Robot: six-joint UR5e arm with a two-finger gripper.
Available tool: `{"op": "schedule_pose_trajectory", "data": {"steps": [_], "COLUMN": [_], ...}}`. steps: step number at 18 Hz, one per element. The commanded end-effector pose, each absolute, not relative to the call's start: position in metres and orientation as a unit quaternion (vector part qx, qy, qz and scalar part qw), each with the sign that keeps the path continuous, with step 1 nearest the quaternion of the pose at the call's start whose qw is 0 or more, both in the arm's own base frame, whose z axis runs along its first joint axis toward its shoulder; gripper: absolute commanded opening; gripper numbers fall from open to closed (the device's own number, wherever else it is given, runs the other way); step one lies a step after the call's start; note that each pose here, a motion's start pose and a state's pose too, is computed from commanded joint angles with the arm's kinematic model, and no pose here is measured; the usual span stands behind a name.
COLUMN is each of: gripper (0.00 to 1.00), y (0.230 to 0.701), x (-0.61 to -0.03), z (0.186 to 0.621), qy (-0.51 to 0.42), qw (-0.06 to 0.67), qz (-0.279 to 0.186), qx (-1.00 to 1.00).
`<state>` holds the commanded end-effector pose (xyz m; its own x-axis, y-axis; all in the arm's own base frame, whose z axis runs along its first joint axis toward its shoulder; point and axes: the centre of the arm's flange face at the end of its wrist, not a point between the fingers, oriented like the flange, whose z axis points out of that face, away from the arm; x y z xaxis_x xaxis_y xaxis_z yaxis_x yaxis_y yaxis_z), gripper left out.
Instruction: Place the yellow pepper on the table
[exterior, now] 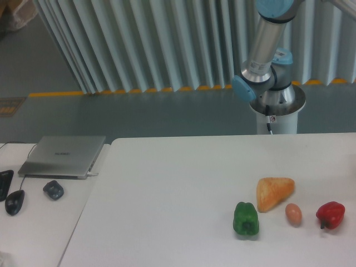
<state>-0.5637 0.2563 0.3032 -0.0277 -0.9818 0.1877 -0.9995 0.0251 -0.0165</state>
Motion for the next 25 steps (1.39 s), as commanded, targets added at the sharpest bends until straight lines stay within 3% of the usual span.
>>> {"op": "schedule_pose_trajectory", "data": {"steps": [15, 18, 25], "gripper": [1.0, 0.68, 0.55], "y": [0.258, 0.257, 0.257], "x": [-0.561, -0.562, -0.565], "z": [0.292, 0.292, 0.3], "qy": [-0.712, -0.706, -0.703], "qw": [0.059, 0.061, 0.065], "qz": [0.077, 0.077, 0.074], "qx": [0.696, 0.701, 0.704]}}
